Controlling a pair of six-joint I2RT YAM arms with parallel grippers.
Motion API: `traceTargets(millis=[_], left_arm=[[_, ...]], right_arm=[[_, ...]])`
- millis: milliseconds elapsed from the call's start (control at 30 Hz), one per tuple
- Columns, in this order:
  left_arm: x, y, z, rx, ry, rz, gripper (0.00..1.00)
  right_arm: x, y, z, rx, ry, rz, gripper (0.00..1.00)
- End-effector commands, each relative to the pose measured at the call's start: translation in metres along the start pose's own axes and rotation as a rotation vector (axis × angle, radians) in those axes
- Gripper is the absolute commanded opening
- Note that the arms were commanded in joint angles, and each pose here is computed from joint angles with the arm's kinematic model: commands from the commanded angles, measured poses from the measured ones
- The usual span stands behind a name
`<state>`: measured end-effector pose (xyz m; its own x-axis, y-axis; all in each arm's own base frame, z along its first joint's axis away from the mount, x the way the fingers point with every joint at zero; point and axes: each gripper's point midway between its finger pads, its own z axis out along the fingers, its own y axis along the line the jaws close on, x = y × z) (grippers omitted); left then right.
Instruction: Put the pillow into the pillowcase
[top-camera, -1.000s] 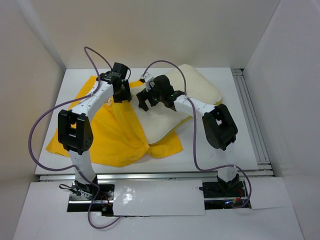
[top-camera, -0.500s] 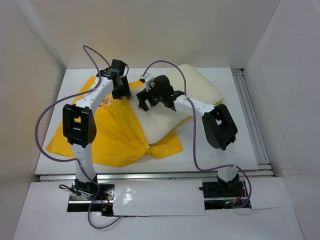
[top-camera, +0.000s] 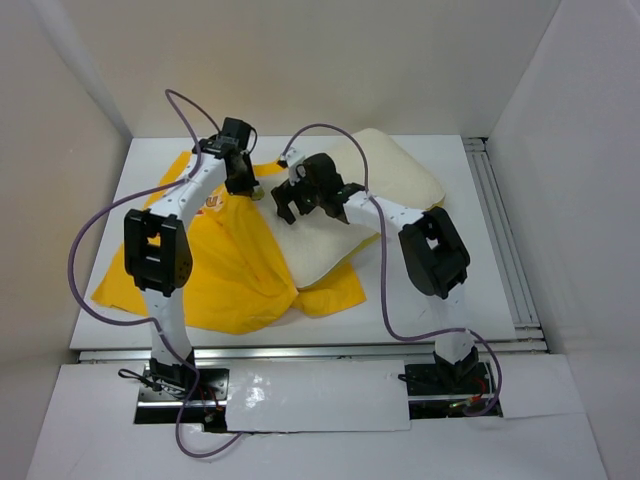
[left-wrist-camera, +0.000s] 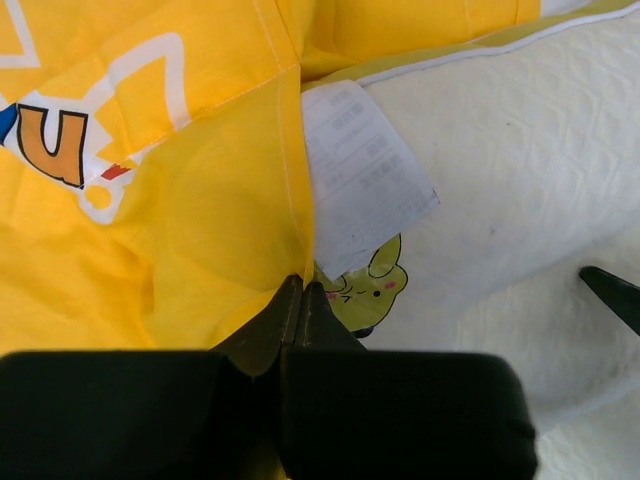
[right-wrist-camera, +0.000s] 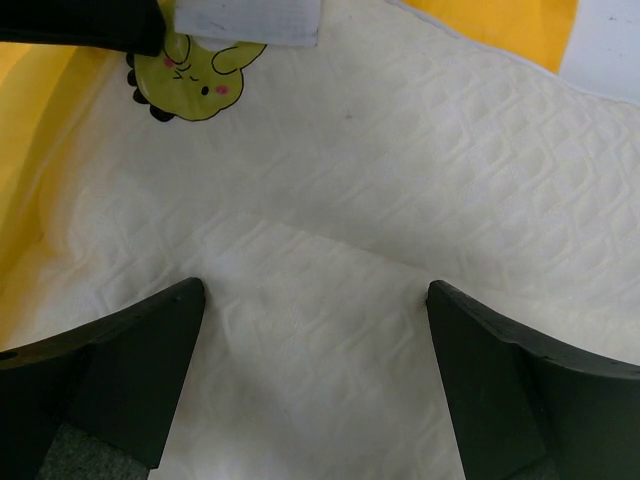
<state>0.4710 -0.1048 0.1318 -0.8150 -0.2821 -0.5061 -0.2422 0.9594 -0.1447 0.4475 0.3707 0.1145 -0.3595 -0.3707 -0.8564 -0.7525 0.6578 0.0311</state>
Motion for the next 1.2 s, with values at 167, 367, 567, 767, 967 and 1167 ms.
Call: traceTargets(millis=[167, 367, 567, 767, 967, 1167], left_arm=[[-0.028, -0.009, -0.047, 0.051, -0.114, 0.042, 0.00], [-0.042, -0.039, -0.049, 0.120, -0.143, 0.093, 0.00], [-0.055, -0.073, -0.070, 0.237, -0.167, 0.135, 0.00], [-0.040, -0.129, -0.120, 0.397, -0.235, 0.277, 0.00], [-0.043, -0.121, -0.142, 0.380, -0.286, 0.280, 0.00], [-0.022, -0.088, -0.110, 0.254, -0.203, 0.251, 0.04]], right_arm=[[0.011, 0.013, 0.036, -0.036, 0.014, -0.004, 0.45], [-0.016, 0.032, 0.002, -0.067, -0.159, 0.026, 0.00], [-0.065, 0.058, -0.064, -0.146, -0.325, -0.034, 0.00], [-0.069, 0.074, -0.056, -0.170, -0.326, -0.073, 0.00], [-0.033, 0.054, -0.030, -0.046, -0.233, 0.002, 0.00], [-0.016, 0.028, -0.027, 0.005, -0.225, 0.112, 0.00]])
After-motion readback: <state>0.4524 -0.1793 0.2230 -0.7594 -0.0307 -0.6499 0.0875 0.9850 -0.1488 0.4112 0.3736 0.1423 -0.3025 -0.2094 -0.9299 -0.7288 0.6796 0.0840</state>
